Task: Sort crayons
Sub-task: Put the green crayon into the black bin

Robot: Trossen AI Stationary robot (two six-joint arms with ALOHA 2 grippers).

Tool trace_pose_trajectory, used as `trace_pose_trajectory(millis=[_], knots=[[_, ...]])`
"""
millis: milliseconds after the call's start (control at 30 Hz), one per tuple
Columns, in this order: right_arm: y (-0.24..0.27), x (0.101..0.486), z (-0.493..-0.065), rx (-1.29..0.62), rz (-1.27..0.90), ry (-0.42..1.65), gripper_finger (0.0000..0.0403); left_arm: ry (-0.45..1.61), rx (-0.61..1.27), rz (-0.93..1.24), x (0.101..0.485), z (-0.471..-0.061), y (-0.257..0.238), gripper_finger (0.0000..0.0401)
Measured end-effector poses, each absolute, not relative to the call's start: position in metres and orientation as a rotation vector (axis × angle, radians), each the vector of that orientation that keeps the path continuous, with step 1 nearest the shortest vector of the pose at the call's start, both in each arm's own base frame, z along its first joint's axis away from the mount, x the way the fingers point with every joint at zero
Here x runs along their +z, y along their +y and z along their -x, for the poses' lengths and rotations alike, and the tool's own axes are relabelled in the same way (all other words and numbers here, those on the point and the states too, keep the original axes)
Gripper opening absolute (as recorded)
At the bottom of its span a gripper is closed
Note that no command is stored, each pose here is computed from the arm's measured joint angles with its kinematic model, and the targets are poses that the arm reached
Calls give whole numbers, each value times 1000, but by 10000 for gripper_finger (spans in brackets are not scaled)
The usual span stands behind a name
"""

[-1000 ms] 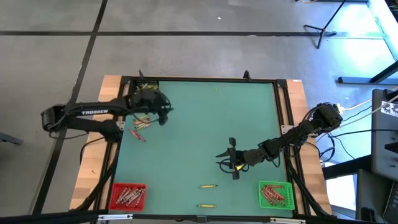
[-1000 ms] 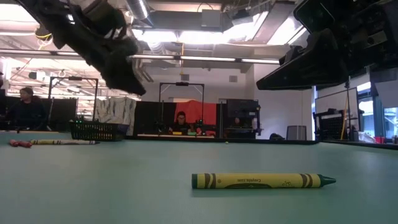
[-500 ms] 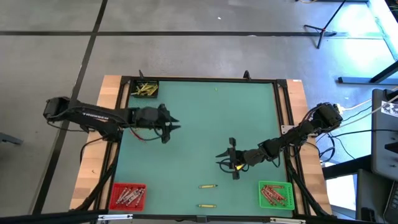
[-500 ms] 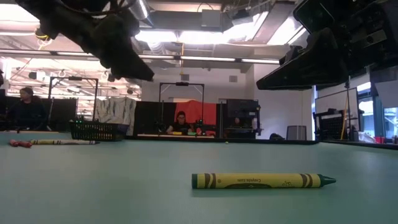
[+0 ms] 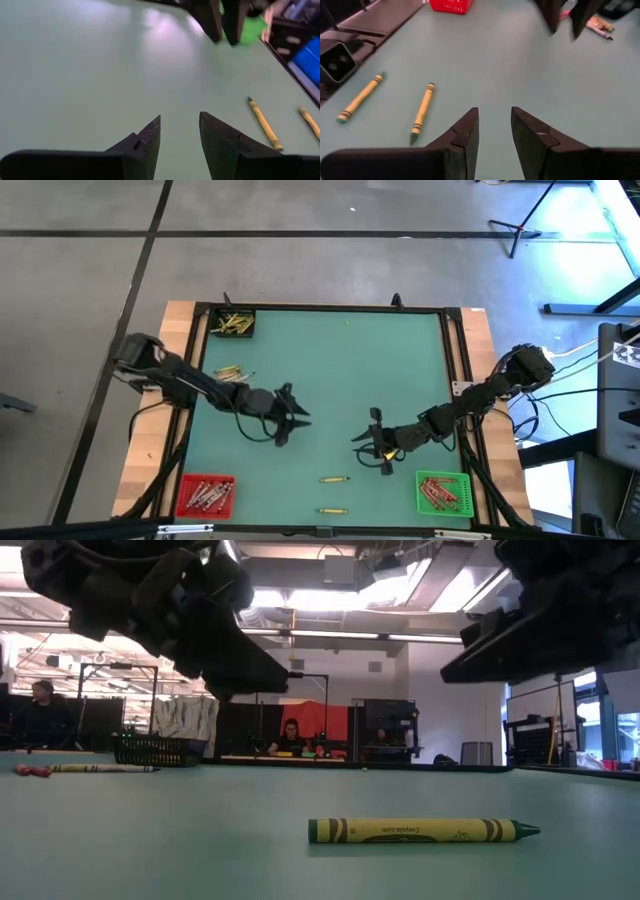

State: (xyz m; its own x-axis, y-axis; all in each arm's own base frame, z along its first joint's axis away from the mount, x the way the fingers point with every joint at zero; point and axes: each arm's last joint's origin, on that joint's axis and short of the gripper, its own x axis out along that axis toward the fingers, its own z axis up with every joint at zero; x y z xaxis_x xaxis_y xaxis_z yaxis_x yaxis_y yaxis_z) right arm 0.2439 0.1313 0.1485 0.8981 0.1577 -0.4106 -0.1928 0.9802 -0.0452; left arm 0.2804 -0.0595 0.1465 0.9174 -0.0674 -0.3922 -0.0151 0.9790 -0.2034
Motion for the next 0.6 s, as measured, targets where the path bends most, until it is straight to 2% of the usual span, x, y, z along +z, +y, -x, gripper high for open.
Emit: trace_pose_trajectory(millis=[367,600], knots=[[131,150,-242,184,87,422,111,454,-194,220,132,-335,-137,120],[131,150,-242,183,89,428,111,499,-211,167,127,-353,-183,120]])
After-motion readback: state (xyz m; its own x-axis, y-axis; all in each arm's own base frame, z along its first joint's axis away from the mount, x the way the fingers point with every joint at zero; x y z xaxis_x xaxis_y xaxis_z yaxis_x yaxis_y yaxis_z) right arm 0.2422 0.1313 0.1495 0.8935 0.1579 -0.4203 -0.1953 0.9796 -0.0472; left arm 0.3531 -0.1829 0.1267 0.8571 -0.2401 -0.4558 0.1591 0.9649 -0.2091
